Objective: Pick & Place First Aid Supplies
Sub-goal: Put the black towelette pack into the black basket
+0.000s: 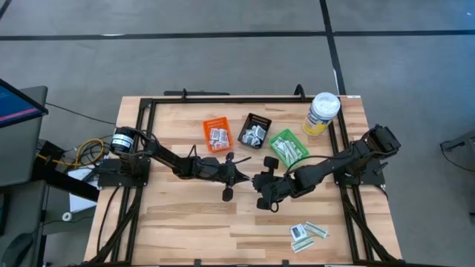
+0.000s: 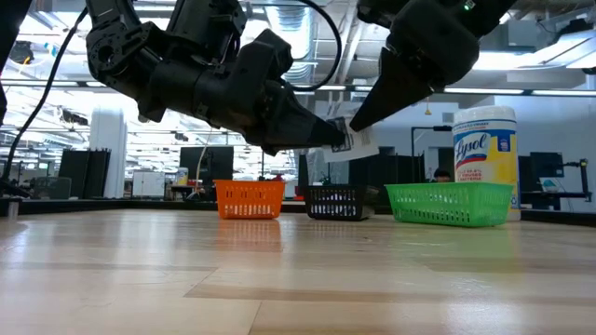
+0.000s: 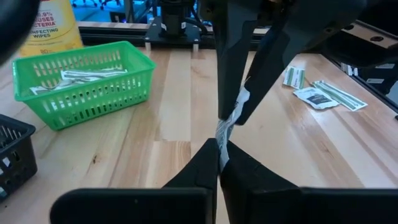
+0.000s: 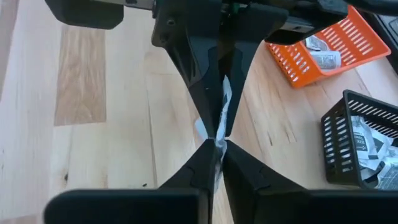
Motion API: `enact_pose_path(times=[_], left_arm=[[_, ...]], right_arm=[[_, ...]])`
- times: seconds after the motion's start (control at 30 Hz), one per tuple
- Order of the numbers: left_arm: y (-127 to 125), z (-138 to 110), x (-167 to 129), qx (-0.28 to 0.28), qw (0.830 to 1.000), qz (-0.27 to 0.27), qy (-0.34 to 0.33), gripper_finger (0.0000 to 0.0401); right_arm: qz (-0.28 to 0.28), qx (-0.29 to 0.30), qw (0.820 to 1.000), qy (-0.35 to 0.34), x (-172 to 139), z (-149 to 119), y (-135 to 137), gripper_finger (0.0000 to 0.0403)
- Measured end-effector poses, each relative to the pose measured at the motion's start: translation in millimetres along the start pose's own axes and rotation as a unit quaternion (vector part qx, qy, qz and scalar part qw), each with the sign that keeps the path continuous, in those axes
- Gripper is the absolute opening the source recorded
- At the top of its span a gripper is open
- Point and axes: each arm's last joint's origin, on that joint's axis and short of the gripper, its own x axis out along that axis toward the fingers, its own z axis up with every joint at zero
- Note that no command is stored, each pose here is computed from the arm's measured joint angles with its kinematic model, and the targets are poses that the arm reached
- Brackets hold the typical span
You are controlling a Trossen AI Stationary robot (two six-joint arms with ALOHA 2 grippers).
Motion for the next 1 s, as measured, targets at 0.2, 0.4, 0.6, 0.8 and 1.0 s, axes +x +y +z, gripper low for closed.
enact_pose_path(times=[0.2, 0.4, 0.6, 0.8, 1.0], left_arm=[[0.2, -0.1, 0.0, 0.000, 1.000, 0.002, 0.001, 0.0008], [0.2, 0.2, 0.0, 0.000, 1.000, 0.001, -0.001, 0.0010], [0.1, 2.6, 0.3, -0.001, 1.000, -0.001, -0.007, 0.0008], [0.0, 1.9, 0.2, -0.001, 1.000, -0.001, -0.004, 0.0007], [0.1, 1.0, 0.1, 0.000, 1.000, 0.000, -0.001, 0.0009]], right_arm=[[-0.002, -0.002, 1.000, 0.005, -0.4, -1.2, -0.4, 0.0007], [0.000, -0.002, 1.000, 0.003, -5.3, 0.0, -1.6, 0.0003], [-0.003, -0.007, 1.000, -0.004, -12.7, 0.5, 0.0, 0.0003], [-0.003, -0.009, 1.000, -0.004, -13.3, -0.1, 1.2, 0.0008], [-0.003, -0.009, 1.000, -0.003, -13.3, -0.3, 1.2, 0.0009]])
